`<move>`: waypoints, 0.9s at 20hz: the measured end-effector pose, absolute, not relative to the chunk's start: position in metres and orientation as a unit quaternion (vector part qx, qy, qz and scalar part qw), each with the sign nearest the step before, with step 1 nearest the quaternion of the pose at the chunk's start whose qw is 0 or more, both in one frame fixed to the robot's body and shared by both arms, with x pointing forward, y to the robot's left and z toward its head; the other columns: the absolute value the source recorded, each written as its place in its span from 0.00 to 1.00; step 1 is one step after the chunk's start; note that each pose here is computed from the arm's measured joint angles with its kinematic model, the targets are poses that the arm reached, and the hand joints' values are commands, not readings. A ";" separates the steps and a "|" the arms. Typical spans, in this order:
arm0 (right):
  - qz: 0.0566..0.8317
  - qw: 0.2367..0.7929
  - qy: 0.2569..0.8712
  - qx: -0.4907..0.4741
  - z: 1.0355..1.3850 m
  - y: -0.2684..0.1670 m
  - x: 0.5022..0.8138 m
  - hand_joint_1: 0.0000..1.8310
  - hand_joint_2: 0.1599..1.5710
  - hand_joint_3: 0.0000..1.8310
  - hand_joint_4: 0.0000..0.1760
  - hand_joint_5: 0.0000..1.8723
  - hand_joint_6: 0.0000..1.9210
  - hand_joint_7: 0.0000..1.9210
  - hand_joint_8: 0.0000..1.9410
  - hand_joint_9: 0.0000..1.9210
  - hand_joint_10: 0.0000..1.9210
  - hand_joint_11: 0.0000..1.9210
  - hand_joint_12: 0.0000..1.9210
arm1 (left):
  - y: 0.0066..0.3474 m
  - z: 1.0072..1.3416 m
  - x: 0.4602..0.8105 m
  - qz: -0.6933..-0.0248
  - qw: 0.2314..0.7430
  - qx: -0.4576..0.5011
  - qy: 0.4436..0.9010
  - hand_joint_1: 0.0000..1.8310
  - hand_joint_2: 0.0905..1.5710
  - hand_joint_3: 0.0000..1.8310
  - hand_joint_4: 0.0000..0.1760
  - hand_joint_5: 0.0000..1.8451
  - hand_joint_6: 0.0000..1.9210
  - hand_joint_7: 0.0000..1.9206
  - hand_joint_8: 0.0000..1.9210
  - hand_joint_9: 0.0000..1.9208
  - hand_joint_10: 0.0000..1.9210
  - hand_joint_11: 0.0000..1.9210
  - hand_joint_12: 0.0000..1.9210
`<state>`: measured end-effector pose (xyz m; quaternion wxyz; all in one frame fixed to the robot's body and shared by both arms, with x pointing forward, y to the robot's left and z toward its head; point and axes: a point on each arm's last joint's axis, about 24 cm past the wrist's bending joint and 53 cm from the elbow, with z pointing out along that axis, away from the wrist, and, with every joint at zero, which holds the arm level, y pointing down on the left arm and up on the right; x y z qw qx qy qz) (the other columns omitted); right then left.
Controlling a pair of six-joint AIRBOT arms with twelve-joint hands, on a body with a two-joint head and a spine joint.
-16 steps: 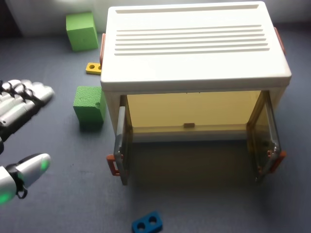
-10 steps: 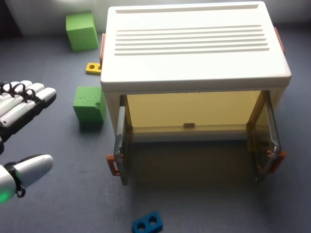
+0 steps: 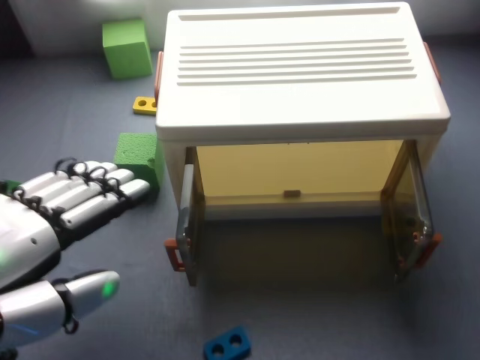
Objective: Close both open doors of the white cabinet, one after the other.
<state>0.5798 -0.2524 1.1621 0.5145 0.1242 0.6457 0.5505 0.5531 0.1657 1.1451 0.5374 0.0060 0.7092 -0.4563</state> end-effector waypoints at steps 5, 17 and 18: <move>0.548 0.514 0.648 0.124 1.161 -0.253 0.581 0.01 0.97 0.00 0.00 0.04 0.00 0.03 0.00 0.02 0.00 0.03 0.00 | 0.143 1.145 0.555 -0.479 0.520 0.025 0.707 0.00 0.97 0.00 0.00 0.00 0.00 0.00 0.00 0.00 0.00 0.01 0.02; 0.547 0.515 0.648 0.124 1.160 -0.254 0.581 0.04 0.97 0.00 0.00 0.05 0.00 0.04 0.00 0.02 0.00 0.03 0.00 | 0.128 1.149 0.547 -0.505 0.505 0.043 0.699 0.00 0.95 0.00 0.00 0.01 0.00 0.00 0.00 0.00 0.00 0.04 0.04; 0.548 0.515 0.648 0.124 1.160 -0.254 0.581 0.03 0.96 0.00 0.00 0.05 0.00 0.04 0.00 0.02 0.00 0.04 0.01 | 0.128 1.149 0.547 -0.507 0.504 0.043 0.698 0.00 0.95 0.00 0.00 0.01 0.00 0.00 0.00 0.01 0.00 0.05 0.04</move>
